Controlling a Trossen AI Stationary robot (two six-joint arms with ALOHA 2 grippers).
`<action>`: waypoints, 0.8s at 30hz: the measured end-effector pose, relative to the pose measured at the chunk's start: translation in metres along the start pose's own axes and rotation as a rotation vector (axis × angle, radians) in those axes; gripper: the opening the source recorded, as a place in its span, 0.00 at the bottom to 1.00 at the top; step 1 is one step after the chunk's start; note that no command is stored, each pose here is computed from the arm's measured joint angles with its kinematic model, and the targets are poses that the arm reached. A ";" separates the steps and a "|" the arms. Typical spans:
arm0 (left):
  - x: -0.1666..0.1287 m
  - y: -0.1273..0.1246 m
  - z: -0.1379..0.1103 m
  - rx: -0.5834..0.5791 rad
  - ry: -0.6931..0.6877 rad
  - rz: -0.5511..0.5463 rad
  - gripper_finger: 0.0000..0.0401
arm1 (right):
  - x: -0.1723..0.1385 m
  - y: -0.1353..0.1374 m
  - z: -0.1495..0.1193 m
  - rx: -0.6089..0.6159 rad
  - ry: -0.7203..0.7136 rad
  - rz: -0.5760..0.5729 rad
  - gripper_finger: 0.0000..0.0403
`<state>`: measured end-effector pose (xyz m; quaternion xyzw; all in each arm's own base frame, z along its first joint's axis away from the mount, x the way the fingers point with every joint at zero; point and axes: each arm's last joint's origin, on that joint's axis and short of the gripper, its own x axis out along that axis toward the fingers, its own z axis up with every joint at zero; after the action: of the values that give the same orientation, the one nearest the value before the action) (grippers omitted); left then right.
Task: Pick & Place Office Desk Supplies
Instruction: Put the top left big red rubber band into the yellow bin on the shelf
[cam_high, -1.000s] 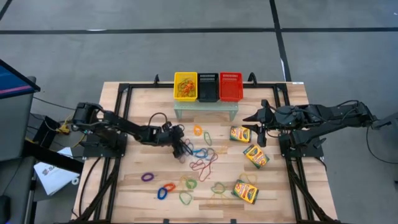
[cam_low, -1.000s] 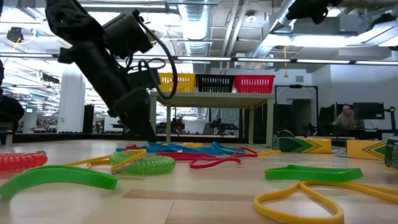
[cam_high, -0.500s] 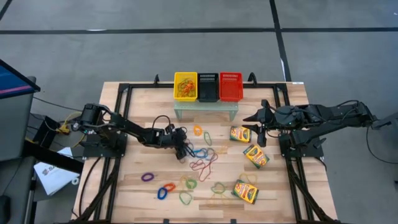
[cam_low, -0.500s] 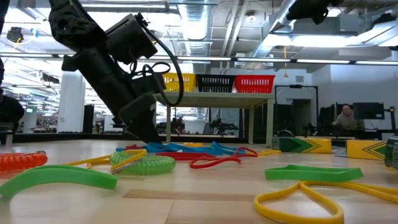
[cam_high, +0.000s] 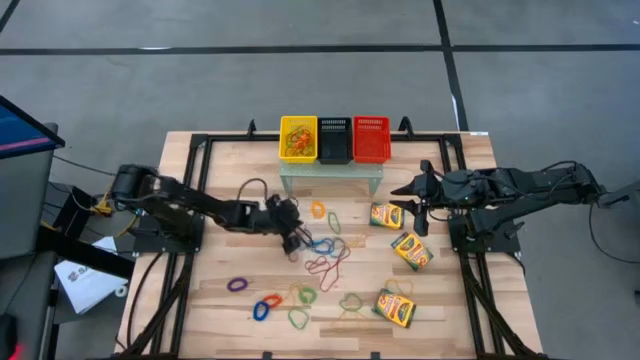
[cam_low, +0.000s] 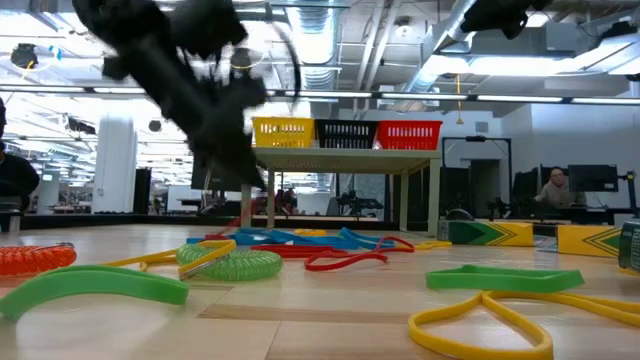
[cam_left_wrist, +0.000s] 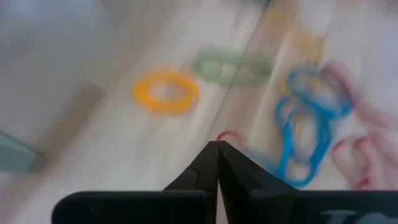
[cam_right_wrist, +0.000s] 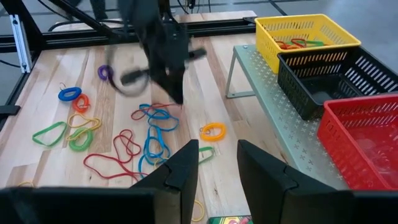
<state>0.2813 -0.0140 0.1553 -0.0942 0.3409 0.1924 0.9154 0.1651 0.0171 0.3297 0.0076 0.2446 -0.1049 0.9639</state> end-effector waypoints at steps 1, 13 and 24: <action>-0.006 0.002 0.006 0.003 -0.026 0.001 0.00 | 0.000 0.000 0.000 0.000 0.000 0.000 0.27; -0.085 0.047 0.115 0.102 -0.422 0.149 0.00 | 0.000 0.000 0.000 -0.002 -0.002 0.000 0.27; -0.120 0.112 0.181 0.146 -0.561 0.390 0.00 | 0.000 0.000 0.000 -0.003 0.000 0.000 0.27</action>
<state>0.2582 0.1080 0.3655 0.0947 0.1004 0.3572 0.9238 0.1651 0.0171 0.3297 0.0062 0.2449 -0.1045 0.9639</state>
